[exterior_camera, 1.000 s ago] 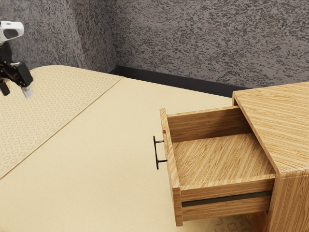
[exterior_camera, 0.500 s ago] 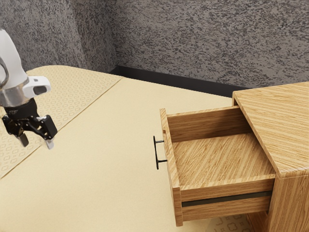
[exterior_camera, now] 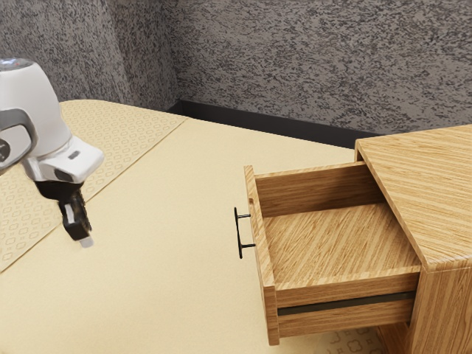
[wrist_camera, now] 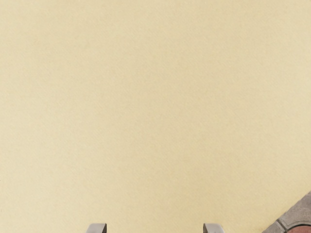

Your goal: Push the drawer handle with one arm to close the drawer

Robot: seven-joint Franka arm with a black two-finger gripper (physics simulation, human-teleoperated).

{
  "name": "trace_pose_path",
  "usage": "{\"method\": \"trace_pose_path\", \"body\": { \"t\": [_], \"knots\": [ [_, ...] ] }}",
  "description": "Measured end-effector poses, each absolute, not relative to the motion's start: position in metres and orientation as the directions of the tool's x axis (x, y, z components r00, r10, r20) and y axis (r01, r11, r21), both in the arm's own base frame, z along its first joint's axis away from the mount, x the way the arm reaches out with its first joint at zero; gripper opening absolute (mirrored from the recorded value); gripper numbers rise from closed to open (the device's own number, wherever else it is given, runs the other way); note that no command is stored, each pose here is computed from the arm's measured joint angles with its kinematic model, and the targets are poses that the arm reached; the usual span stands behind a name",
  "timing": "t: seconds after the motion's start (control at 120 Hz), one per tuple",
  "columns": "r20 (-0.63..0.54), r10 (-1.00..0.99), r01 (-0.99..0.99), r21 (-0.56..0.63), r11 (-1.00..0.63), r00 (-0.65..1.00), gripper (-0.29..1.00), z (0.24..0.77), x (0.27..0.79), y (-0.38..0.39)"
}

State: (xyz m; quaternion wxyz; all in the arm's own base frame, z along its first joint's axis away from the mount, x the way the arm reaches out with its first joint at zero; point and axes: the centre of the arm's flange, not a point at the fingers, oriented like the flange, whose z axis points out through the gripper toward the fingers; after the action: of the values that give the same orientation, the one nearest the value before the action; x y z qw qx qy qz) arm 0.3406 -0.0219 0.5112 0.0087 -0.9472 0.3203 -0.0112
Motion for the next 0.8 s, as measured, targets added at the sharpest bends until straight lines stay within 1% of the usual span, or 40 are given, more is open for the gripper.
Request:
{"method": "trace_pose_path", "body": {
  "t": [0.058,0.117,0.258,0.333,0.467,0.8],
  "knots": [
    [0.044,-0.704,-0.704,-0.028,-0.710,0.708,0.16,0.513,0.344,-0.027],
    [0.076,-0.773,-0.774,-0.029,-0.633,0.630,0.09,0.513,0.348,-0.032],
    [0.169,-0.866,-0.877,-0.022,-0.480,0.470,-0.01,0.512,0.358,-0.054],
    [0.211,-0.891,-0.908,-0.026,-0.417,0.403,-0.04,0.511,0.360,-0.067],
    [0.276,-0.920,-0.950,-0.061,-0.307,0.279,-0.06,0.523,0.349,-0.097],
    [0.335,-0.938,-0.983,-0.122,-0.140,0.092,-0.08,0.528,0.330,-0.126]
  ]
}}
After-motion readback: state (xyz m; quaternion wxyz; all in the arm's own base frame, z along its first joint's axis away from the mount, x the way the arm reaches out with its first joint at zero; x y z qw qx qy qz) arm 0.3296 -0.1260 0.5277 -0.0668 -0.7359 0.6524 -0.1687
